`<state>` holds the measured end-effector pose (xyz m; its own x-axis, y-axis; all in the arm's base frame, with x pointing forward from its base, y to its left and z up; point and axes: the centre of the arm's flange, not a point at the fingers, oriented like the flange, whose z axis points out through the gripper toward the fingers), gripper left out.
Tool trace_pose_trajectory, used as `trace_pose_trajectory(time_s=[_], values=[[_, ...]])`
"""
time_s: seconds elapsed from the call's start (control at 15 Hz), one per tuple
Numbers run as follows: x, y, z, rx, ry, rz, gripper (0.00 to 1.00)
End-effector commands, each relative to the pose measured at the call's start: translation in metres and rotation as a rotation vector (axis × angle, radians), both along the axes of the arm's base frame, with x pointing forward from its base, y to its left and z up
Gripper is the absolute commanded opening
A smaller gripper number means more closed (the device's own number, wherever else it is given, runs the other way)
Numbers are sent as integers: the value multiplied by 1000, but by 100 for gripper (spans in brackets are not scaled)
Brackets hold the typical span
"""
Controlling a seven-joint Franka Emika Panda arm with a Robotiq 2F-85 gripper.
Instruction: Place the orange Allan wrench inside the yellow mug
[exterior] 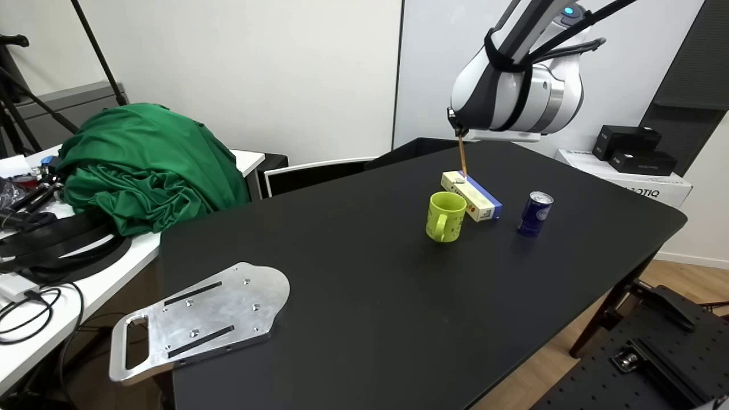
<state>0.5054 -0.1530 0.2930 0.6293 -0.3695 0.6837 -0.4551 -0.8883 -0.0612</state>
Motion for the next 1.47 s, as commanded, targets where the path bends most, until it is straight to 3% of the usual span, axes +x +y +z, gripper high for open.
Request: trace_pose_trajectory(time_s=[0.0,1.4], values=[[-1,15,-26,-21,-22,-3,2],[11,42,-66,-44,51,43,2]])
